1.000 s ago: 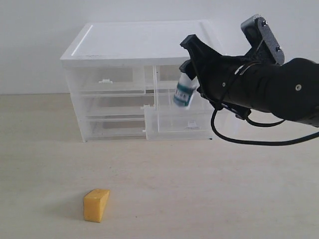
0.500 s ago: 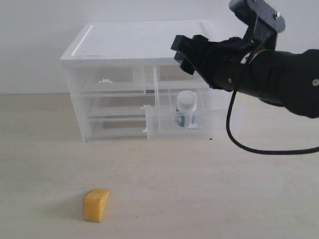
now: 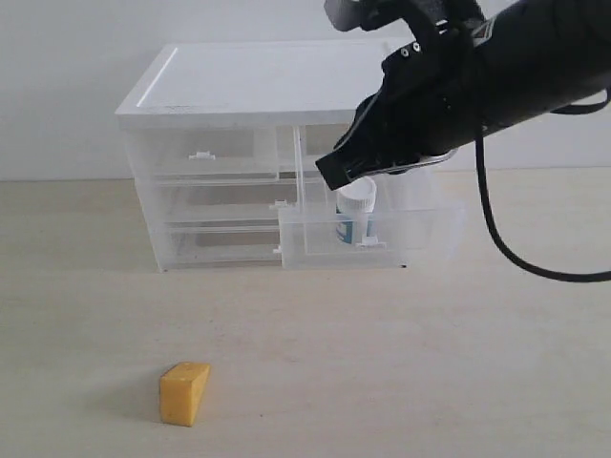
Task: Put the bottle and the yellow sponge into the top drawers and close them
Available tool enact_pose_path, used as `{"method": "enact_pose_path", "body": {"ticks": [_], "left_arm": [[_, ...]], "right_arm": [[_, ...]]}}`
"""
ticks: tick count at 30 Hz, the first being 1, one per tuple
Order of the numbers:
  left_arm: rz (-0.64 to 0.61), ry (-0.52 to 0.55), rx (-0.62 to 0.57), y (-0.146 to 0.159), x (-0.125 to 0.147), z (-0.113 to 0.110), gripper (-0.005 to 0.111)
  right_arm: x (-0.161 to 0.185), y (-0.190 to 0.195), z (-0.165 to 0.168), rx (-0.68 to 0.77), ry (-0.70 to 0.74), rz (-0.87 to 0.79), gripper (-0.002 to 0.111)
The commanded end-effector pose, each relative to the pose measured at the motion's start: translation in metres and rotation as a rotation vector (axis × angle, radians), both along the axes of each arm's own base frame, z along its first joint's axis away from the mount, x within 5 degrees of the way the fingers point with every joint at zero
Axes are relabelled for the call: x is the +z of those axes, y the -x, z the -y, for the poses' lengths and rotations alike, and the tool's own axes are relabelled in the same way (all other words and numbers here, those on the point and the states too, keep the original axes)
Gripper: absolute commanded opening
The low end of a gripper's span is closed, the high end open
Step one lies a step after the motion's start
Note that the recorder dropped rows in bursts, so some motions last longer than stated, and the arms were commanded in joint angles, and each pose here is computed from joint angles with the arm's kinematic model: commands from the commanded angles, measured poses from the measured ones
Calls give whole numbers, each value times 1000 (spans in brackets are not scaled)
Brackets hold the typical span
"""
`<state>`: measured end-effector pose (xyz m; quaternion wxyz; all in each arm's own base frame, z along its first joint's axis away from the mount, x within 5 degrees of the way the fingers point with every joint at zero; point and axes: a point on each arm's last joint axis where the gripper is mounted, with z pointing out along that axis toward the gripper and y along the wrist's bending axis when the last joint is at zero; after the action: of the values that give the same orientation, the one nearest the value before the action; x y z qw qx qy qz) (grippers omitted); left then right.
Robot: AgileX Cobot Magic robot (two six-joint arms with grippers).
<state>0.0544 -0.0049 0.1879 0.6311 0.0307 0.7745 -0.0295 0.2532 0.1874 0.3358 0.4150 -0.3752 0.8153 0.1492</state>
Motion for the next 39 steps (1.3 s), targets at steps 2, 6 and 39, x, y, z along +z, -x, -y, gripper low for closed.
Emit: {"method": "enact_pose_path", "body": {"ticks": [2,6,39], "left_arm": [[-2,1,0,0,-1,0,4],[-2,1,0,0,-1,0,4],[-2,1,0,0,-1,0,4]], "right_arm": [[-19,-16,-9,20,76,-85,0],[-35,-26,-15,28,106,-106,0],[-35,-71,28,-210,43,12,0]]}}
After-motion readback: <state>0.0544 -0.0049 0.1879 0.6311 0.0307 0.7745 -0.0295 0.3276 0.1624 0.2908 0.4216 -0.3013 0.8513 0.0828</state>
